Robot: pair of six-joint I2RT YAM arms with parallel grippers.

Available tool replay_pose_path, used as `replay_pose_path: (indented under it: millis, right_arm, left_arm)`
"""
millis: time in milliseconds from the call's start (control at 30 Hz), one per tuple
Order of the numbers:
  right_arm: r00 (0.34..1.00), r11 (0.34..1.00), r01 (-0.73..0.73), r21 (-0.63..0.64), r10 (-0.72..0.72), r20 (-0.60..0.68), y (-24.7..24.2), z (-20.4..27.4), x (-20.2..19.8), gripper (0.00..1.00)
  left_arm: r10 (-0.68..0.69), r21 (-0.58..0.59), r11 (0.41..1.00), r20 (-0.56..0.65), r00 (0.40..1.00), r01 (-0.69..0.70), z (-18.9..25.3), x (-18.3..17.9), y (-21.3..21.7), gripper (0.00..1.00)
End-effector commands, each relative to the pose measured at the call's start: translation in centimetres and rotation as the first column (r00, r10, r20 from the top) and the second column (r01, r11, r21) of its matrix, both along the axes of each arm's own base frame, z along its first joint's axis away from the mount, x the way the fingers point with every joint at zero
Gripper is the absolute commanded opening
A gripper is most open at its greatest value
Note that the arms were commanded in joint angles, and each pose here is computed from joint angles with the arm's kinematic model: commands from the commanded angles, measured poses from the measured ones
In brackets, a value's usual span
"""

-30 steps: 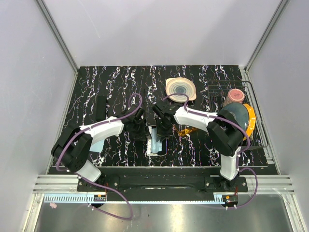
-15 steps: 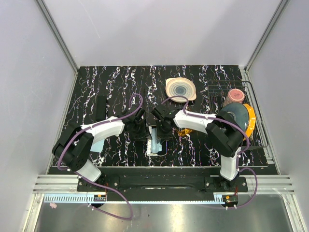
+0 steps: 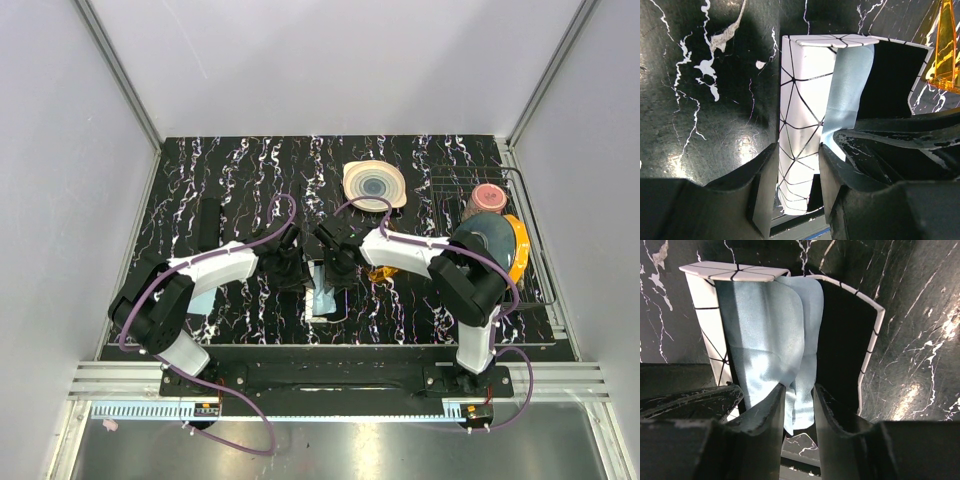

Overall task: Organize the sunglasses
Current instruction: Smooth out the folded cleaning cloth from the sunglasses case.

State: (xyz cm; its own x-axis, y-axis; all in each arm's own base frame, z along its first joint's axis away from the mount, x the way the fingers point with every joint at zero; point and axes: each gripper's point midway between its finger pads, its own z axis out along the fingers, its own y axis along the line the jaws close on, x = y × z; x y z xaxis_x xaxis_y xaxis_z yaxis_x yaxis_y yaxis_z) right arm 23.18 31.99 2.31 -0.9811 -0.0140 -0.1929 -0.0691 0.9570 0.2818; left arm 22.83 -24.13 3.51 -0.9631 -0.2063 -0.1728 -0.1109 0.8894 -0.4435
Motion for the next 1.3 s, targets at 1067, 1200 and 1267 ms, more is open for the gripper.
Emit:
replay_pose_path:
  millis: [1067,1200,1267]
  right_arm:
    - [0.989,0.998,-0.056,0.023,0.052,0.142,1.8,2.0,1.2,0.29]
    - [0.989,0.998,-0.057,0.015,0.054,0.137,1.8,1.5,1.2,0.28]
    - [0.989,0.998,-0.059,0.014,0.056,0.135,1.8,1.3,1.2,0.27]
  left_arm:
    - [-0.005,0.011,1.0,-0.01,1.0,0.005,-0.8,-0.4,0.4,0.41]
    - [-0.005,0.012,1.0,-0.013,1.0,0.005,-0.9,-0.5,0.5,0.4]
    - [-0.005,0.012,1.0,-0.013,1.0,0.005,-0.9,-0.5,0.5,0.4]
